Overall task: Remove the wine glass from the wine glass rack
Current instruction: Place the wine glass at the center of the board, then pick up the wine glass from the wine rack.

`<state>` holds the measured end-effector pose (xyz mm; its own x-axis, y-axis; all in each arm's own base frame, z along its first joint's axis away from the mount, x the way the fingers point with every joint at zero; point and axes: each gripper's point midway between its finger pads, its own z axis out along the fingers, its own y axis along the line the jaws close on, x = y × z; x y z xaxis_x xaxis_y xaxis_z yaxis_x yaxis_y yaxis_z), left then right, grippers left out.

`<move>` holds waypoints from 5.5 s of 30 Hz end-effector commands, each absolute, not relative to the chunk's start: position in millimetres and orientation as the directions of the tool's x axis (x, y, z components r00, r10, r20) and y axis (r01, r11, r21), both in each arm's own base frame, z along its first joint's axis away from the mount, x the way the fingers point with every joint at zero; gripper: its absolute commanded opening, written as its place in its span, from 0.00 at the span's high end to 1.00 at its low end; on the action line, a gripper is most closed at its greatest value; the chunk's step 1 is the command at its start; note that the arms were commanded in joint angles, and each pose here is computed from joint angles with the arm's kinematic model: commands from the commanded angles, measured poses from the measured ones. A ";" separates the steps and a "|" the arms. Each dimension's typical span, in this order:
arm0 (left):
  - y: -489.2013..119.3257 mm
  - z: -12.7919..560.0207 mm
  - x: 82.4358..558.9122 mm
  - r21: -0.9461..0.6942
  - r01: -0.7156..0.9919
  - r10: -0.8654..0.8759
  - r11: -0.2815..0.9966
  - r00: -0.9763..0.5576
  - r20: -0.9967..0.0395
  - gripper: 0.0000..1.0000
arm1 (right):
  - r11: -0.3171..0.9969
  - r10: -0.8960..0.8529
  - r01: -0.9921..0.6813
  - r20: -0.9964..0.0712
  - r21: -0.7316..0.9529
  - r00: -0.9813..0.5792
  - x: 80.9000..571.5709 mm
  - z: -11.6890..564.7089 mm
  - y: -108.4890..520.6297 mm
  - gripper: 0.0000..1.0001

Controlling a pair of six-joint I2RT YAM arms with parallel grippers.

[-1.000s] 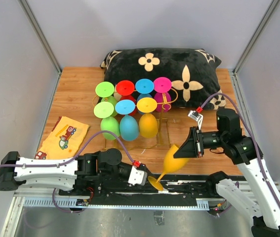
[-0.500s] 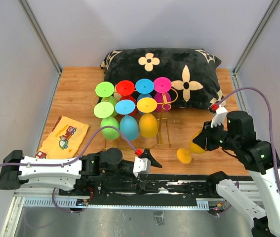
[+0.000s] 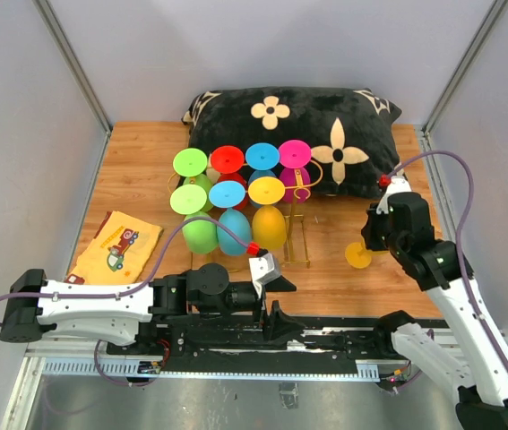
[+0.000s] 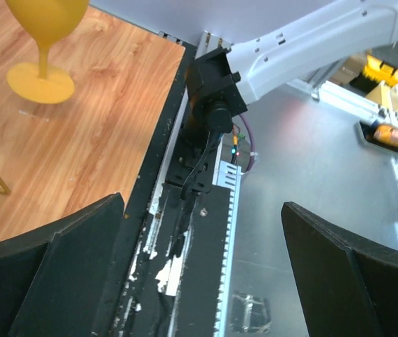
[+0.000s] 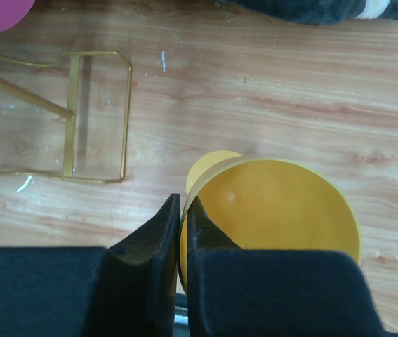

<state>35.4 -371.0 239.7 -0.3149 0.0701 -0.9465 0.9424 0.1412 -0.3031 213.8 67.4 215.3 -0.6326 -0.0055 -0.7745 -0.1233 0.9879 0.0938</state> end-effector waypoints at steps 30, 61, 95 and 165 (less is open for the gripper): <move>-341.3 291.0 52.1 -0.581 0.785 -0.202 0.216 -0.547 -0.813 0.00 | 0.958 -0.157 -0.279 -0.695 0.066 -0.702 329.9 147.1 129.6 0.91; -366.2 347.6 70.6 -0.496 0.803 -0.139 0.331 -0.478 -0.867 0.00 | 0.936 0.046 -0.282 -0.869 0.210 -0.493 266.2 290.1 117.9 0.56; -167.1 480.4 201.8 -0.431 0.370 -0.397 0.823 -0.168 -0.902 0.00 | 0.620 0.179 -0.515 -0.746 0.592 -0.642 137.2 345.4 217.6 0.47; -170.8 452.5 200.8 -0.499 0.400 -0.424 0.769 -0.265 -0.866 0.00 | 0.477 0.723 -0.183 -0.502 0.860 -0.474 221.4 372.2 271.7 0.80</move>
